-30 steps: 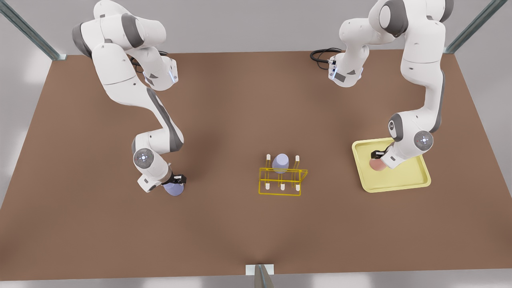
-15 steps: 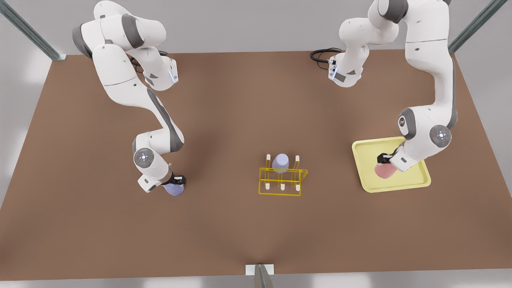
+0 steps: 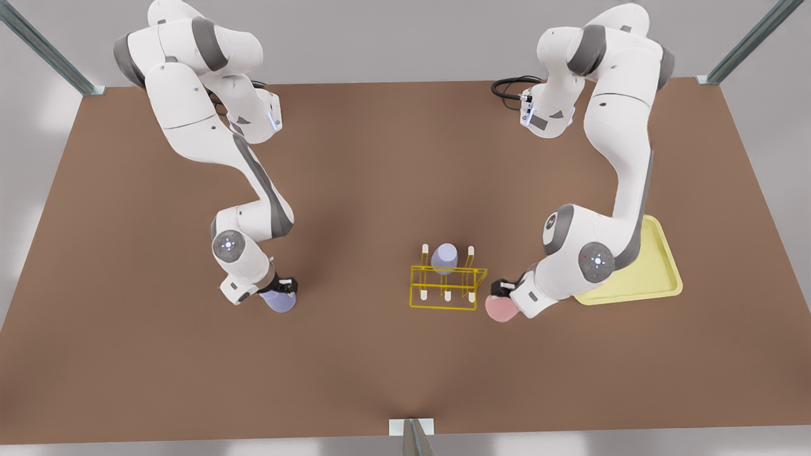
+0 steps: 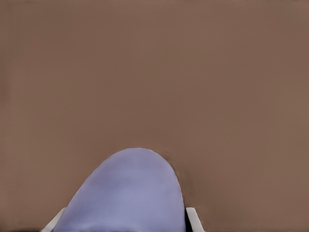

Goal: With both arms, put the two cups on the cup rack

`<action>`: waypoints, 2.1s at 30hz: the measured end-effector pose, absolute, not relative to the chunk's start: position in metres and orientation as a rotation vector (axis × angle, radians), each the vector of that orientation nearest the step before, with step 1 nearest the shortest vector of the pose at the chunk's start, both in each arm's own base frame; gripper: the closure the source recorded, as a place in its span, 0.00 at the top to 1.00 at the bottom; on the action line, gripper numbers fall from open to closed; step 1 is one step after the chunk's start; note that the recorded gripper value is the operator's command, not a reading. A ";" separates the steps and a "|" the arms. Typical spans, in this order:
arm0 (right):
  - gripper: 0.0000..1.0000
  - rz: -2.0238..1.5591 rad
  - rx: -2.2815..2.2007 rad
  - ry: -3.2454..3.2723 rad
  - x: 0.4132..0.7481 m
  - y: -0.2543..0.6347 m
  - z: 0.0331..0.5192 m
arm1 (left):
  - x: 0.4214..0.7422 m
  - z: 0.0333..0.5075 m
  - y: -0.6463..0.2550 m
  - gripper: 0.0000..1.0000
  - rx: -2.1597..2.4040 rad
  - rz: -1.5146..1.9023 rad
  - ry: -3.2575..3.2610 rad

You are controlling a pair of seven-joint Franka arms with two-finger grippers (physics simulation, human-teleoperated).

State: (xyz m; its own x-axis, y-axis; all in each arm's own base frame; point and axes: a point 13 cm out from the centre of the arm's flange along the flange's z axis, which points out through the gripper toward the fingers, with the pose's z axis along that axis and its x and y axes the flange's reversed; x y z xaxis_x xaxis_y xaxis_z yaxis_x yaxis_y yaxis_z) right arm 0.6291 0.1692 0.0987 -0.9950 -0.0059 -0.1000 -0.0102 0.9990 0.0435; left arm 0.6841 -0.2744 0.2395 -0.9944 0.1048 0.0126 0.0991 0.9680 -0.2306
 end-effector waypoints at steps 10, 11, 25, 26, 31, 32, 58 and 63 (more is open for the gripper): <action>0.83 0.521 -0.111 2.900 0.643 0.375 0.200 | 0.655 0.218 -0.332 1.00 0.045 0.328 -3.024; 0.83 0.572 -0.110 2.886 0.646 0.398 0.208 | 0.654 0.216 -0.334 1.00 0.066 0.328 -3.019; 0.82 0.920 -0.068 2.814 0.663 0.509 0.239 | 0.682 0.384 -0.241 1.00 0.323 0.148 -3.114; 0.82 0.925 -0.070 2.818 0.661 0.511 0.236 | 0.653 0.401 -0.218 1.00 0.302 0.040 -3.105; 0.82 0.927 -0.073 2.846 0.656 0.514 0.217 | 0.580 0.457 -0.132 1.00 0.243 -0.190 -3.067; 0.82 0.926 -0.075 2.850 0.656 0.514 0.215 | 0.556 0.466 -0.122 1.00 0.226 -0.213 -3.060; 1.00 -0.038 0.109 3.024 0.690 -0.001 0.440 | 0.453 0.474 -0.251 1.00 -0.566 -0.244 -2.951; 1.00 -0.088 0.028 3.121 0.627 -0.005 0.484 | 0.447 0.474 -0.258 1.00 -0.617 -0.242 -2.937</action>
